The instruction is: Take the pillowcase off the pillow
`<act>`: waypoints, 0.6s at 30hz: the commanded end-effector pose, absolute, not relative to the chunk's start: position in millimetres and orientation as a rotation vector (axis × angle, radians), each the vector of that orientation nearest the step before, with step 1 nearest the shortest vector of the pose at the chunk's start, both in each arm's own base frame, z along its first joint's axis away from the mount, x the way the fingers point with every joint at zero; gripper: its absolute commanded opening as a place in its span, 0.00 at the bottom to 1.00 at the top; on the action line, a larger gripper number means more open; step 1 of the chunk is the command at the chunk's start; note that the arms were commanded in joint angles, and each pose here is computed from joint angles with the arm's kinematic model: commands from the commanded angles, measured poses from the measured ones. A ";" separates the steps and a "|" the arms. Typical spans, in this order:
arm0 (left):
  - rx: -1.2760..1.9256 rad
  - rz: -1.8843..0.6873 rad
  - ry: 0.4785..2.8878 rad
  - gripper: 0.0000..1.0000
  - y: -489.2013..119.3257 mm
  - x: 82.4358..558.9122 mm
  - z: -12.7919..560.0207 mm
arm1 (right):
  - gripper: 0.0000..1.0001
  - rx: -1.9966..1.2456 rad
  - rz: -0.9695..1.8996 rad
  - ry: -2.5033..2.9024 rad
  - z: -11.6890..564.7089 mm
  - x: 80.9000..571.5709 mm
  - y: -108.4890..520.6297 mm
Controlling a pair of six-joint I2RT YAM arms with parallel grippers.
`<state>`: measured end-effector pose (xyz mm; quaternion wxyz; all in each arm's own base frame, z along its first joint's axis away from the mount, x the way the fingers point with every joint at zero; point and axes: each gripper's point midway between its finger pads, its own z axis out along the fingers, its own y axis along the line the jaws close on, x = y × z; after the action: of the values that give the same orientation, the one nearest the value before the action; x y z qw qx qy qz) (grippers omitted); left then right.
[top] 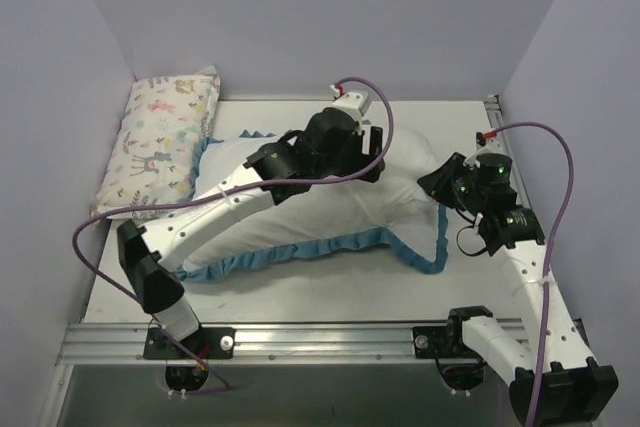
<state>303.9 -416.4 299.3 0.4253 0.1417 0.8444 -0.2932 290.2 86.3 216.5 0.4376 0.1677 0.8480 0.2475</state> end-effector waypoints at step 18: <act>-0.082 -0.341 2.203 0.87 -216.0 248.1 229.0 | 0.00 0.366 0.424 2.067 260.8 310.7 65.8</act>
<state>240.8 -208.2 226.7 0.4295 -0.0148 0.8946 -0.1229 298.8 69.0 228.7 0.4277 0.1621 0.8713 0.1778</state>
